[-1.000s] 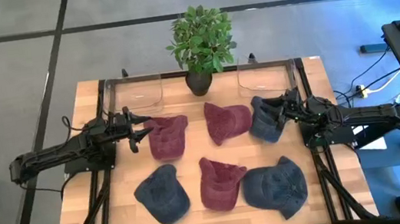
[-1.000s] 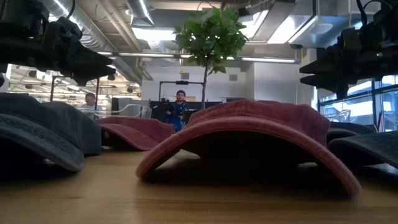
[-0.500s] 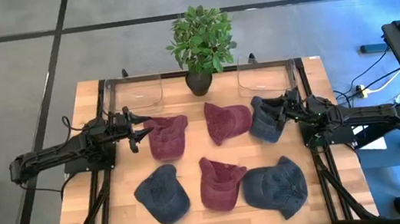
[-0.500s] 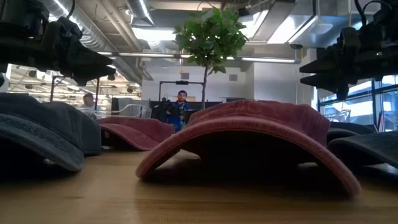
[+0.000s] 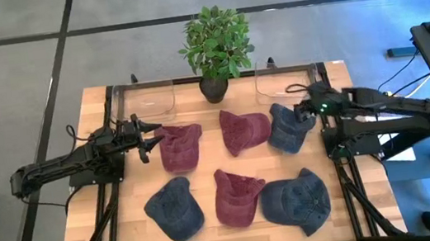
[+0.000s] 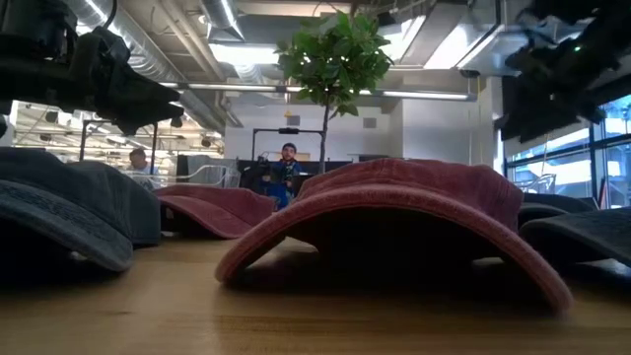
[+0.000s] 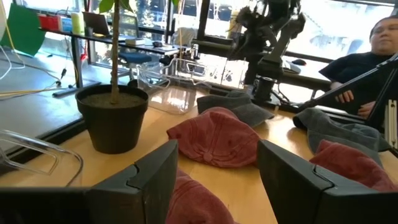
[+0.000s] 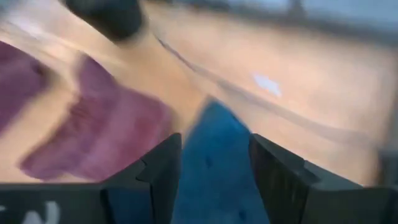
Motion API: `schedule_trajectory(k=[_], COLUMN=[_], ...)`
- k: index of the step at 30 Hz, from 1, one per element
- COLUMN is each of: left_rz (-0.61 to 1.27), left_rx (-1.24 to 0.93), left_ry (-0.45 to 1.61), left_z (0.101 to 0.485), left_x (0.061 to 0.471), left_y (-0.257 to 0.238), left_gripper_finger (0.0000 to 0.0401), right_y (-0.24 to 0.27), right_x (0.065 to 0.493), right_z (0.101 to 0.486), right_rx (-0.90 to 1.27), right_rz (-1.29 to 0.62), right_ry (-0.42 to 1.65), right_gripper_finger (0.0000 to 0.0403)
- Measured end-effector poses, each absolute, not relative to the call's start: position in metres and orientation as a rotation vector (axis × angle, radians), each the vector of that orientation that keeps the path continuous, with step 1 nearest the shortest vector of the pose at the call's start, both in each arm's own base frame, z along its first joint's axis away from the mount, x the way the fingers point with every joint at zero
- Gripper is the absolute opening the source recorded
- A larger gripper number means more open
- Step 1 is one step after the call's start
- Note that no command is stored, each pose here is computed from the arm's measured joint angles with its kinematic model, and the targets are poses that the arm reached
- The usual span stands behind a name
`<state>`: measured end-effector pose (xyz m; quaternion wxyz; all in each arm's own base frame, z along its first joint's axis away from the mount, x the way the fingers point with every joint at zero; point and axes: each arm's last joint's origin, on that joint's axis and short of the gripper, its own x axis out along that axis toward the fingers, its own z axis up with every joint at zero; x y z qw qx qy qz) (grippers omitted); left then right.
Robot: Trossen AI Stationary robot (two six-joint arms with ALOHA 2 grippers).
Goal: Pick & Place hat
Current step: Put the top black cap into the right transparent bin
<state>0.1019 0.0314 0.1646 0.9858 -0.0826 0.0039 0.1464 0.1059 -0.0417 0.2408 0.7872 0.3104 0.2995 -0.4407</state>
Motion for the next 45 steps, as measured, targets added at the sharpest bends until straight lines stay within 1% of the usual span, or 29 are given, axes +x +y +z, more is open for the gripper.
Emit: schedule_trajectory(k=[3, 8, 10, 12, 18, 21, 23, 26, 29, 34, 39, 42, 45], left_rz=[0.335, 0.396, 0.4, 0.4, 0.4, 0.4, 0.4, 0.399, 0.395, 0.394, 0.392, 0.392, 0.392], left_rx=[-0.165, -0.202, -0.208, -0.207, -0.208, -0.208, -0.208, -0.208, -0.208, -0.225, -0.226, -0.226, -0.225], left_ry=[0.005, -0.008, -0.009, -0.009, -0.009, -0.009, -0.009, -0.009, -0.008, -0.011, -0.011, -0.01, -0.01], left_z=[0.165, 0.165, 0.165, 0.165, 0.165, 0.165, 0.165, 0.165, 0.165, 0.165, 0.165, 0.164, 0.164], left_x=[0.102, 0.101, 0.101, 0.101, 0.101, 0.101, 0.101, 0.101, 0.101, 0.101, 0.101, 0.101, 0.101], left_y=[0.033, 0.034, 0.034, 0.034, 0.034, 0.034, 0.034, 0.034, 0.034, 0.034, 0.034, 0.034, 0.034], left_gripper_finger=[0.0214, 0.0214, 0.0214, 0.0214, 0.0214, 0.0214, 0.0214, 0.0214, 0.0214, 0.0214, 0.0214, 0.0214, 0.0214], right_y=[-0.05, -0.059, -0.063, -0.066, -0.079, -0.083, -0.087, -0.094, -0.097, -0.101, -0.104, -0.104, -0.104], right_x=[0.119, 0.134, 0.138, 0.141, 0.147, 0.151, 0.157, 0.166, 0.168, 0.172, 0.176, 0.176, 0.177], right_z=[0.233, 0.213, 0.207, 0.201, 0.185, 0.176, 0.171, 0.163, 0.153, 0.137, 0.126, 0.125, 0.125], right_rx=[0.76, 0.818, 0.817, 0.807, 0.796, 0.752, 0.74, 0.727, 0.732, 0.676, 0.698, 0.698, 0.707], right_rz=[-0.993, -0.966, -0.964, -0.974, -1.067, -1.045, -1.041, -1.033, -1.05, -1.079, -1.074, -1.071, -1.062], right_ry=[0.741, 0.922, 0.982, 1.031, 1.123, 1.189, 1.182, 1.173, 1.223, 1.31, 1.373, 1.381, 1.376], right_gripper_finger=[0.0188, 0.0189, 0.0195, 0.0209, 0.0272, 0.0288, 0.0291, 0.0287, 0.0276, 0.0254, 0.0231, 0.0213, 0.0182])
